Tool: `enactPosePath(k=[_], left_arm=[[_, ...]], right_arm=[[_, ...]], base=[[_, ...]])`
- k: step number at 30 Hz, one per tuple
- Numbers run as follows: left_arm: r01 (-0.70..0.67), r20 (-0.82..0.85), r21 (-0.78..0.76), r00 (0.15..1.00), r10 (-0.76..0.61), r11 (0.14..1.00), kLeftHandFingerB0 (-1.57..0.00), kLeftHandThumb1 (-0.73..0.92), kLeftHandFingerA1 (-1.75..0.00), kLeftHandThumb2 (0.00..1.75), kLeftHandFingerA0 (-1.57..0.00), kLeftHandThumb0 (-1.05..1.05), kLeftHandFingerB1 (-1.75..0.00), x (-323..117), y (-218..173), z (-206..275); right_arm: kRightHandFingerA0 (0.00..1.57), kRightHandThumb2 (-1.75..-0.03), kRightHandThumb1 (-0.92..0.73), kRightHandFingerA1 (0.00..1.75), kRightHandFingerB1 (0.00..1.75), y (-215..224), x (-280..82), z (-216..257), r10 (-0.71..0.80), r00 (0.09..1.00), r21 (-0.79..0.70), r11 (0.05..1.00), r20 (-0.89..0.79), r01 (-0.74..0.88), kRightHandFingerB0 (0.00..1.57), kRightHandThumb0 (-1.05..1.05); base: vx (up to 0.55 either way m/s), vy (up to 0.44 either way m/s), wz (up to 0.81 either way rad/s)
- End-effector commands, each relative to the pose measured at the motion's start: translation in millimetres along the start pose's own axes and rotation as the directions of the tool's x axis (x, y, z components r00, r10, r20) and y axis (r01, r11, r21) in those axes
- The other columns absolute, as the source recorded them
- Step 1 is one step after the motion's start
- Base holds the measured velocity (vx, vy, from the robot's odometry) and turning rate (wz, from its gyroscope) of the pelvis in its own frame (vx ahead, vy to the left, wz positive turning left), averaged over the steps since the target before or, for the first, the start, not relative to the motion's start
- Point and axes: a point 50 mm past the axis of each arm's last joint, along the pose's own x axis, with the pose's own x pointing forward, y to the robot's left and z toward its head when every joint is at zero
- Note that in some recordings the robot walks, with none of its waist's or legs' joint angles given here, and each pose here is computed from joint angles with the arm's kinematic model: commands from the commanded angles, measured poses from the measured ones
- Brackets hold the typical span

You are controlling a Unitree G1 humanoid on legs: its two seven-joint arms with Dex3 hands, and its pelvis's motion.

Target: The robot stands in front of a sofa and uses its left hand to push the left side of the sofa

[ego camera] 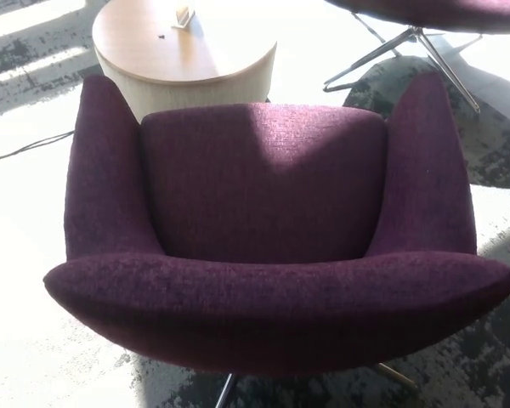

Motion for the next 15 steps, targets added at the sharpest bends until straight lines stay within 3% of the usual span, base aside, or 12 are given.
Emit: enactPosePath(k=[1, 3, 5, 7, 8, 9, 10, 11, 12, 13, 14, 15], left_arm=[[0.072, 0.160, -0.042, 0.985, -0.064, 0.997, 0.00, 0.62, -0.50, 1.00, -0.09, -0.73, -0.44, -1, 6, 28], [0.057, 0.187, -0.021, 0.981, -0.052, 0.998, -0.10, 0.83, -0.47, 0.85, -0.15, -0.72, -0.42, -2, 9, 35], [0.036, 0.226, -0.020, 0.974, -0.031, 0.999, -0.04, 0.63, -0.52, 1.03, -0.12, -0.73, -0.46, -1, 13, 49], [0.017, 0.277, -0.035, 0.961, -0.007, 0.999, -0.02, 0.68, -0.50, 1.04, -0.06, -0.79, -0.42, -1, 19, 66], [0.002, 0.318, -0.032, 0.948, 0.009, 0.999, -0.08, 0.92, -0.44, 0.72, -0.11, -0.74, -0.31, -2, 25, 82], [0.000, 0.331, -0.029, 0.944, 0.010, 1.000, -0.08, 0.92, -0.44, 0.72, -0.11, -0.74, -0.31, -3, 27, 87], [0.000, 0.359, -0.045, 0.933, 0.016, 0.999, -0.08, 0.68, -0.48, 1.08, 0.00, -0.76, -0.41, -4, 30, 96], [-0.004, 0.385, -0.031, 0.923, 0.016, 1.000, -0.11, 0.72, -0.48, 1.12, 0.00, -0.80, -0.40, -5, 32, 108], [-0.015, 0.400, -0.010, 0.916, 0.018, 1.000, -0.07, 0.92, -0.47, 0.83, -0.11, -0.80, -0.32, -6, 34, 116], [-0.027, 0.407, 0.007, 0.913, 0.021, 1.000, -0.07, 0.92, -0.47, 0.83, -0.11, -0.80, -0.32, -7, 36, 121], [-0.034, 0.414, 0.036, 0.910, 0.016, 0.999, -0.07, 0.92, -0.44, 0.89, -0.09, -0.85, -0.29, -8, 37, 128], [-0.036, 0.433, 0.055, 0.901, 0.009, 0.998, -0.02, 0.91, -0.36, 0.91, -0.01, -0.82, -0.29, -9, 38, 138]], right_arm=[[0.81, -0.61, -0.65, 0.51, 0.44, -2, 1, 12, 0.019, 0.992, 0.099, 0.995, 0.125, -0.032, 0.73, -0.65], [0.81, -0.61, -0.66, 0.51, 0.44, -3, 1, 13, 0.020, 0.991, 0.094, 0.995, 0.132, -0.032, 0.73, -0.65], [0.80, -0.61, -0.66, 0.49, 0.44, -4, 1, 16, 0.016, 0.989, 0.091, 0.995, 0.149, -0.030, 0.73, -0.64], [0.71, -0.63, -0.74, 0.46, 0.39, -4, 2, 22, 0.009, 0.985, 0.066, 0.998, 0.170, -0.020, 0.63, -0.63], [0.66, -0.64, -0.75, 0.42, 0.37, -4, 3, 27, 0.010, 0.981, 0.051, 0.998, 0.195, -0.021, 0.57, -0.65], [0.66, -0.64, -0.75, 0.42, 0.37, -4, 3, 29, 0.012, 0.980, 0.052, 0.998, 0.200, -0.023, 0.57, -0.65], [0.59, -0.76, -0.63, 0.47, 0.43, -4, 3, 31, 0.016, 0.976, 0.057, 0.998, 0.216, -0.029, 0.50, -0.71], [0.54, -0.73, -0.65, 0.42, 0.39, -4, 5, 36, 0.019, 0.973, 0.050, 0.998, 0.231, -0.031, 0.44, -0.74], [0.50, -0.69, -0.67, 0.39, 0.36, -4, 5, 39, 0.023, 0.971, 0.042, 0.999, 0.239, -0.034, 0.41, -0.74], [0.50, -0.69, -0.67, 0.39, 0.36, -4, 5, 40, 0.026, 0.970, 0.037, 0.999, 0.243, -0.036, 0.41, -0.74], [0.42, -1.00, -0.60, 0.53, 0.44, -4, 5, 41, 0.034, 0.967, 0.025, 0.999, 0.254, -0.041, 0.26, -0.69], [0.36, -0.99, -0.63, 0.47, 0.42, -3, 5, 41, 0.041, 0.965, 0.017, 0.999, 0.257, -0.047, 0.27, -0.87]], base=[[0.00, 0.000, 0.00], [0.00, 0.000, 0.00], [0.00, 0.000, 0.00], [0.00, 0.000, 0.00], [0.00, 0.000, 0.00], [0.00, 0.000, 0.00], [0.00, 0.000, 0.00], [0.00, 0.000, 0.00], [0.00, 0.000, 0.00], [0.00, 0.000, 0.00], [0.00, 0.000, 0.00], [0.00, 0.000, 0.00]])
